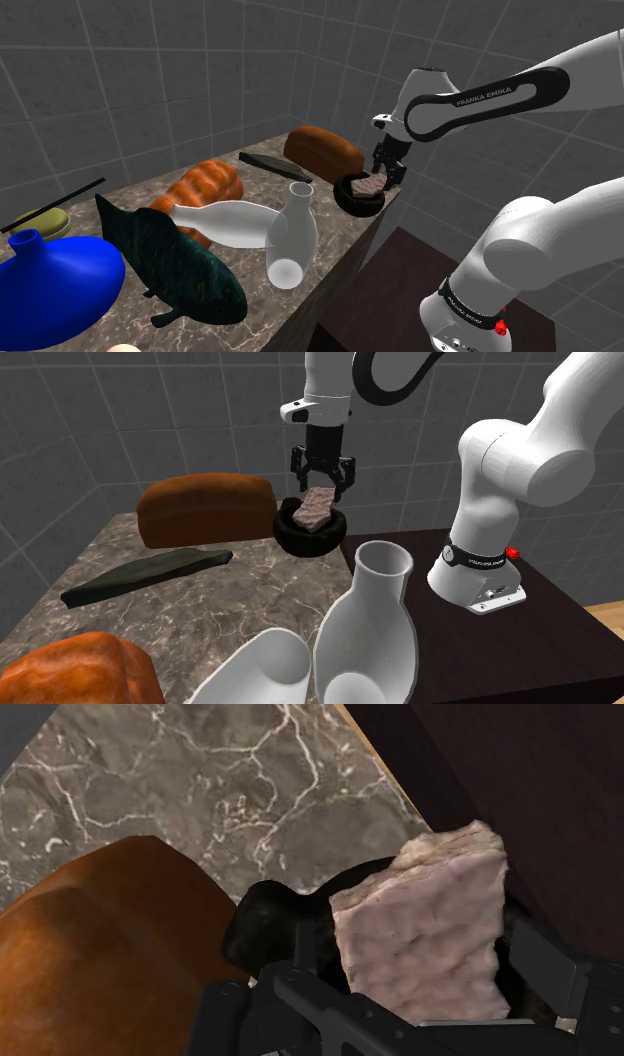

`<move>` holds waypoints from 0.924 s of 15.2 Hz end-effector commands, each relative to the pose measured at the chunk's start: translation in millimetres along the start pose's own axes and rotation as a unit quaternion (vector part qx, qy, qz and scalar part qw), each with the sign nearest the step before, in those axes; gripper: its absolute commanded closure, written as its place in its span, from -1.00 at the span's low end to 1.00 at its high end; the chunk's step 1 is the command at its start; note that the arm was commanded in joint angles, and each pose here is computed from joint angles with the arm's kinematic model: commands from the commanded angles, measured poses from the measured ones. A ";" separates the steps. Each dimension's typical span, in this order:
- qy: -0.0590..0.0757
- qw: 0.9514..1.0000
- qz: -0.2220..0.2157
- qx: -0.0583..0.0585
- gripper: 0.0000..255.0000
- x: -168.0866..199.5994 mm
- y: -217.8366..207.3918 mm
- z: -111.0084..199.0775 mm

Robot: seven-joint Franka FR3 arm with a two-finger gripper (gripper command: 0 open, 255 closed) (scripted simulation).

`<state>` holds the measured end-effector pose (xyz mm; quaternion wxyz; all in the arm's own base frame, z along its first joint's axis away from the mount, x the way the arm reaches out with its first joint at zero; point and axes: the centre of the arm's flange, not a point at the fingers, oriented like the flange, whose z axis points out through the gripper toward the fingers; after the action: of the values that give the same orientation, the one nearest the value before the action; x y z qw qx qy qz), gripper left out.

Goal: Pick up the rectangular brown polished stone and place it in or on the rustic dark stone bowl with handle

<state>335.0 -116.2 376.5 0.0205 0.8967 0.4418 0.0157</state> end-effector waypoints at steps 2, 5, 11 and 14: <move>0.000 1.000 0.000 0.000 -1.00 0.0 0.0 0.0; 0.000 1.000 0.000 0.000 -1.00 0.0 0.0 -13.2; 0.000 1.000 0.000 0.000 -1.00 0.0 0.0 -50.0; 0.000 1.000 0.000 0.000 -1.00 0.0 0.0 -50.0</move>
<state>332.7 -115.1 426.2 0.0206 0.8967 0.4418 0.0158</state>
